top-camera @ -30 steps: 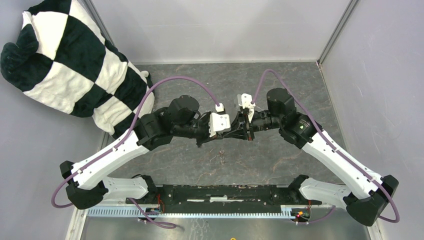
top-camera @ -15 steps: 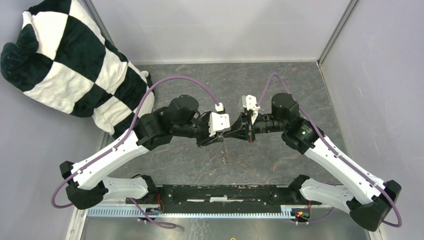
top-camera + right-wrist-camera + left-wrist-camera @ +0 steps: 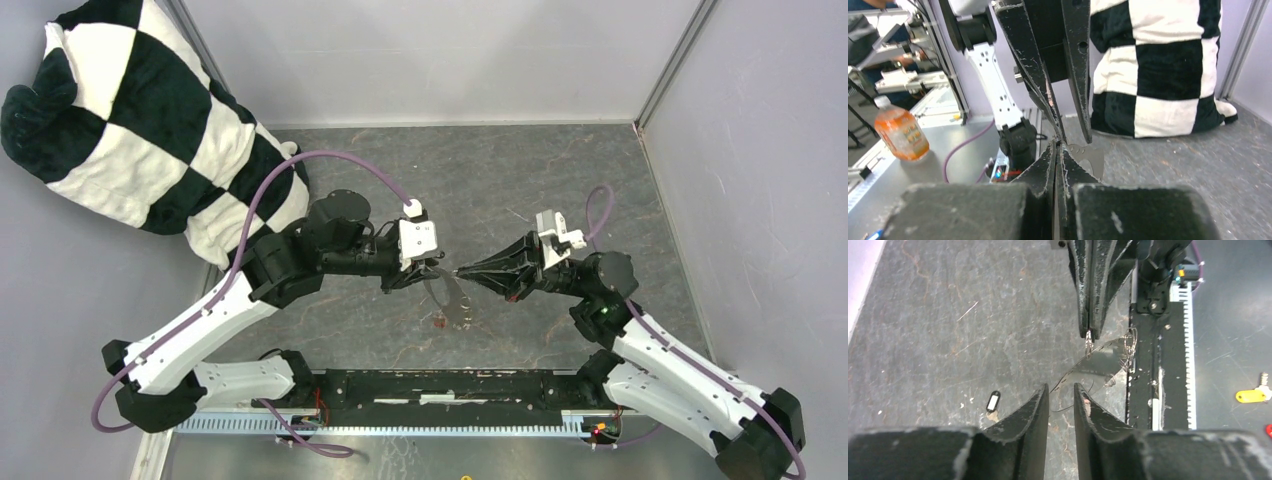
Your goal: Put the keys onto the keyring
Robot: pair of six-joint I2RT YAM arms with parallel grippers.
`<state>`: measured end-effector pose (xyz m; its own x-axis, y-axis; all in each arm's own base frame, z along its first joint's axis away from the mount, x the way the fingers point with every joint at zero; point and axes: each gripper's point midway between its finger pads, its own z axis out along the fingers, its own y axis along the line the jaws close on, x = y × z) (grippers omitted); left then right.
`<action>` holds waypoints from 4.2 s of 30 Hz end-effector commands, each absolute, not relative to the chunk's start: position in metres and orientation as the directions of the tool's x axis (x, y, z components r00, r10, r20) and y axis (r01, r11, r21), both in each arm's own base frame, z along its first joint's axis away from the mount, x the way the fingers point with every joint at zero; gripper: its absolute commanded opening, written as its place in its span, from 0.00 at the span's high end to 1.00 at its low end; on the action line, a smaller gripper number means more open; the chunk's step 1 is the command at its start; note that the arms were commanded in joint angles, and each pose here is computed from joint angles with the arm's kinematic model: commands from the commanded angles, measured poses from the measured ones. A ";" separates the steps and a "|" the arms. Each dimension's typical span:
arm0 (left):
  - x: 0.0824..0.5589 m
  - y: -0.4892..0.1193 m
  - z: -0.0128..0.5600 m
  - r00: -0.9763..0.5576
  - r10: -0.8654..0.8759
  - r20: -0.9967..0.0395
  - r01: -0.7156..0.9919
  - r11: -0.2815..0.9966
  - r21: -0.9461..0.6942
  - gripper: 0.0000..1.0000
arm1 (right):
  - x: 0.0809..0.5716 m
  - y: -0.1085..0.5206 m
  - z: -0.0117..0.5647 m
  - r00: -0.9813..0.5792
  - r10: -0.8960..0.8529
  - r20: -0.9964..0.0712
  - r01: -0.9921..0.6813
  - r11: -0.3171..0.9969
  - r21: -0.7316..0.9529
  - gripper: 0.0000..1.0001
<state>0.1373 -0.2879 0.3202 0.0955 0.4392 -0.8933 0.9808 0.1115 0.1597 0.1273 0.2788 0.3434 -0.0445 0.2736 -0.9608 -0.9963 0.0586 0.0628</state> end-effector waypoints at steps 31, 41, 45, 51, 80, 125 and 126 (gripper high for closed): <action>0.110 -0.328 0.358 -0.012 0.211 -0.978 0.999 -0.047 -0.022 0.74 | 0.120 0.267 0.373 -0.112 0.549 -0.828 -0.991 -0.005 0.130 1.00; 0.112 -0.328 0.357 -0.024 0.218 -0.976 0.999 -0.029 -0.031 0.83 | 0.117 0.266 0.374 -0.119 0.561 -0.819 -0.991 -0.019 0.131 1.00; 0.118 -0.326 0.360 -0.021 0.213 -0.977 1.000 0.004 -0.020 0.84 | 0.116 0.266 0.369 -0.127 0.554 -0.823 -0.990 -0.023 0.137 1.00; 0.126 -0.326 0.359 -0.005 0.221 -0.975 0.999 0.036 0.003 0.83 | 0.114 0.269 0.366 -0.140 0.538 -0.831 -0.990 -0.046 0.137 1.00; 0.126 -0.315 0.365 0.037 0.219 -0.975 0.997 0.055 0.050 0.84 | 0.114 0.270 0.361 -0.143 0.524 -0.840 -0.989 -0.041 0.143 1.00; 0.143 -0.295 0.331 0.174 0.362 -0.916 0.978 0.048 0.205 0.98 | 0.140 0.286 0.346 0.147 -0.081 -0.986 -0.989 0.002 -0.148 0.52; 0.143 -0.296 0.331 0.176 0.363 -0.915 0.978 0.045 0.206 0.98 | 0.139 0.289 0.343 0.142 -0.080 -0.987 -0.990 -0.019 -0.141 0.53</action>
<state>0.1427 -0.2940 0.3127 0.1037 0.4081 -0.9070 0.9873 0.0681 0.1435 0.1555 0.2850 0.3489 0.1195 -0.0750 -0.9900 -0.9870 0.0990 -0.1266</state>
